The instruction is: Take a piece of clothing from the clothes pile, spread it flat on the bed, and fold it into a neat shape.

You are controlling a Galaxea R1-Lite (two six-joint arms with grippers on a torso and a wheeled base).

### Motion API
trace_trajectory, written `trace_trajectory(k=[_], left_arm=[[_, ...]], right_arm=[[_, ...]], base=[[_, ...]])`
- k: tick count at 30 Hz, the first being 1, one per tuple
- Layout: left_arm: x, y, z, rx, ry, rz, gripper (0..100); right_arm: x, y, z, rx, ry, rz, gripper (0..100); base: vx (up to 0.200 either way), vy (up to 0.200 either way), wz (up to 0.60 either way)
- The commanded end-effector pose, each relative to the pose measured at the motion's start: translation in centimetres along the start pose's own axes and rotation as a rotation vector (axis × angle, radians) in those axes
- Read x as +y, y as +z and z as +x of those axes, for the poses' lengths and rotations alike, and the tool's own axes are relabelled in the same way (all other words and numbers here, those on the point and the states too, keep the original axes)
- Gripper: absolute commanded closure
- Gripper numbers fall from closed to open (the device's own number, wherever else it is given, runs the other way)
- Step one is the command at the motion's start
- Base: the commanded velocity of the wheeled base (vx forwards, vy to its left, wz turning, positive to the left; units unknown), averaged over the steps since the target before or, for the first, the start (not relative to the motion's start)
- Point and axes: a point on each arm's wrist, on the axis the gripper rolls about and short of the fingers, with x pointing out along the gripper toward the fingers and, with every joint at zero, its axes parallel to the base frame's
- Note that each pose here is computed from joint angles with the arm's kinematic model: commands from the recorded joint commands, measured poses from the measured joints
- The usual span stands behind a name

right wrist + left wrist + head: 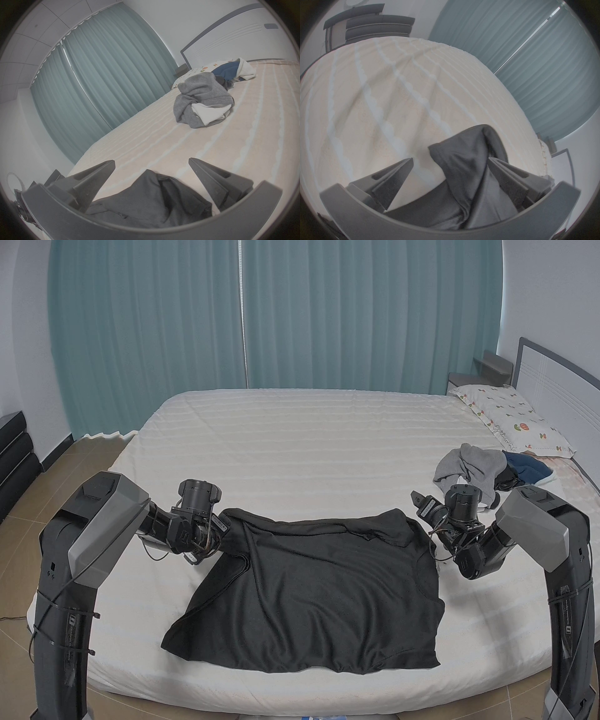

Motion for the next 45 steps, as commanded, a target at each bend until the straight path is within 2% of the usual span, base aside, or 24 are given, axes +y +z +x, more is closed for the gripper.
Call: trace_trajectory(k=[1,3,7,9,11,13,16,19,22,23,24,25,29,33,36,40,45], left_arm=[[-1.6,1.9,-2.6,0.036,-0.100,-0.104,0],[-1.5,3.0,-3.7,0.078,-0.140,-0.152,0],[-0.4,5.4,-5.0,0.132,-0.192,-0.195,0],[0.4,6.5,-5.1,0.152,-0.194,-0.215,0],[0.8,6.6,-5.0,0.155,-0.183,-0.219,0],[2.3,5.6,-5.3,0.192,-0.146,-0.207,0],[3.6,4.8,-7.0,0.228,-0.151,-0.174,0],[4.6,3.9,-9.1,0.208,-0.186,-0.117,0],[5.3,3.1,-10.7,0.203,-0.210,-0.105,0],[5.7,1.8,-12.2,0.217,-0.224,-0.088,0],[5.7,1.8,-12.2,0.217,-0.224,-0.088,0],[6.4,0.2,-13.3,0.242,-0.221,-0.067,0],[7.6,-1.9,-15.2,0.281,-0.220,-0.049,0],[8.5,-2.7,-15.4,0.285,-0.215,-0.042,0],[9.4,-3.3,-15.3,0.282,-0.208,-0.059,0],[9.5,-3.5,-15.2,0.274,-0.221,-0.061,0],[10.9,-4.5,-14.3,0.298,-0.193,-0.073,0]], right_arm=[[0.1,1.1,-1.5,0.034,0.026,0.010,0],[0.1,1.7,-2.3,0.058,0.043,0.014,0],[-0.2,1.8,-4.2,0.115,0.057,0.012,0],[-0.5,1.7,-5.0,0.142,0.053,0.029,0],[-0.6,1.7,-5.6,0.160,0.053,0.054,0],[-1.0,2.1,-7.6,0.219,0.056,0.123,0],[-1.5,2.4,-9.8,0.274,0.059,0.151,0],[-1.8,2.2,-11.9,0.317,0.041,0.159,0],[-1.9,1.9,-13.2,0.344,0.026,0.174,0],[-1.9,1.7,-14.4,0.373,0.020,0.191,0],[-1.9,1.7,-14.4,0.373,0.020,0.191,0],[-2.2,1.0,-15.6,0.410,0.003,0.193,0],[-3.0,-0.5,-17.6,0.484,-0.028,0.182,0],[-3.5,-1.3,-18.5,0.522,-0.002,0.192,0],[-4.0,-2.2,-18.6,0.540,0.000,0.230,0],[-4.3,-2.6,-18.7,0.544,-0.004,0.239,0],[-4.3,-3.4,-19.2,0.552,0.015,0.235,0]], base=[[0.000,0.000,0.00],[0.000,0.000,0.00],[0.000,0.000,0.00],[0.000,0.000,0.00],[0.000,0.000,0.00],[0.000,0.000,0.00],[0.000,0.000,0.00],[0.000,0.000,0.00],[0.000,0.000,0.00],[0.000,0.000,0.00],[0.000,0.000,0.00],[0.000,0.000,0.00],[-0.100,0.000,0.00],[-0.200,0.000,0.00],[-0.200,0.000,0.00],[0.000,0.000,0.00],[0.000,0.000,0.00]])
